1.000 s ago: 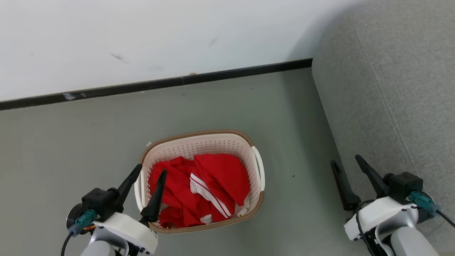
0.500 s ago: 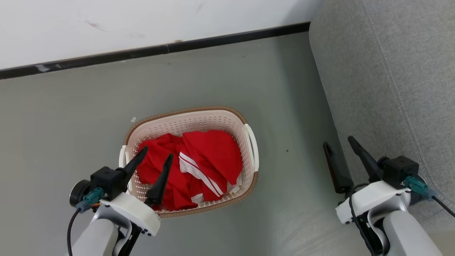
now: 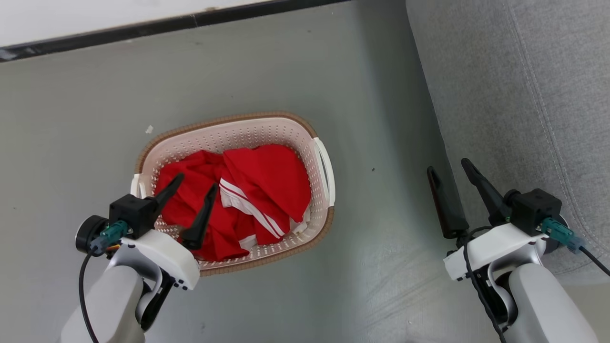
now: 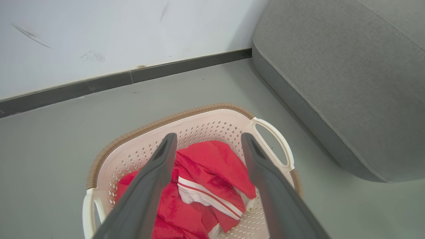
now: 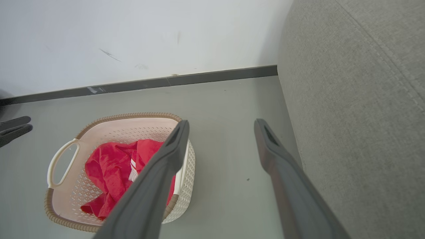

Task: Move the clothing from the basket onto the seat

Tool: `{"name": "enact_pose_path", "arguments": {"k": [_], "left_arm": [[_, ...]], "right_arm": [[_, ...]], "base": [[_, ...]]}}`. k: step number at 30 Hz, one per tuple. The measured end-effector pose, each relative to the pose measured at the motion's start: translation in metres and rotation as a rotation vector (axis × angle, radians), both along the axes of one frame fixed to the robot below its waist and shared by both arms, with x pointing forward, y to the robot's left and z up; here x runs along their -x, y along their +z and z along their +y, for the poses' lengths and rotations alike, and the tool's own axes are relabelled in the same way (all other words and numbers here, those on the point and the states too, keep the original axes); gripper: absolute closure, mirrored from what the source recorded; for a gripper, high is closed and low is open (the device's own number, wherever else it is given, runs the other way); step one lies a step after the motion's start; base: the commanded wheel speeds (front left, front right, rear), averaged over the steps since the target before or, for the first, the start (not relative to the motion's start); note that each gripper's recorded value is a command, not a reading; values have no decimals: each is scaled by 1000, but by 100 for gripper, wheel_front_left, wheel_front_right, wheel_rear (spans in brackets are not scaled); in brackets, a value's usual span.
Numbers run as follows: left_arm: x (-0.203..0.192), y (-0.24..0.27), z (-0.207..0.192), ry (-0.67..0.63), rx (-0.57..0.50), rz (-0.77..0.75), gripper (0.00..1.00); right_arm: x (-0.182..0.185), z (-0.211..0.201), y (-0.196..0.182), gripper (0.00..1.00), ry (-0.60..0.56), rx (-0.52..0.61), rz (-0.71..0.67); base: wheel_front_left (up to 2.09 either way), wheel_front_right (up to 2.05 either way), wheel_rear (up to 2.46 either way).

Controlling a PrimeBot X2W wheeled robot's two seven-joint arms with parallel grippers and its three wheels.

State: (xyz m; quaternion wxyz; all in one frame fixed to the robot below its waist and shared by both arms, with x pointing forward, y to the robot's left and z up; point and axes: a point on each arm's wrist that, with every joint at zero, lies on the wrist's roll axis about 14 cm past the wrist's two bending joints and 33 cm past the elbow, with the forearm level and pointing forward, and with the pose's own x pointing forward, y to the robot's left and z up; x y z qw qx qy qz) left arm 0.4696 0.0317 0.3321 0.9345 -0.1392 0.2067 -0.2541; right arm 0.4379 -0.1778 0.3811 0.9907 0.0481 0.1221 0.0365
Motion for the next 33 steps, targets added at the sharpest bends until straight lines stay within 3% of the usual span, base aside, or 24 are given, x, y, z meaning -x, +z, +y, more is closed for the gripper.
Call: {"name": "enact_pose_path", "arguments": {"k": [33], "left_arm": [[-34,-109,-23,-46,-33,231,0]], "right_arm": [[-34,8,-40,0,63,47,36]], "base": [[0,0,0]]}}
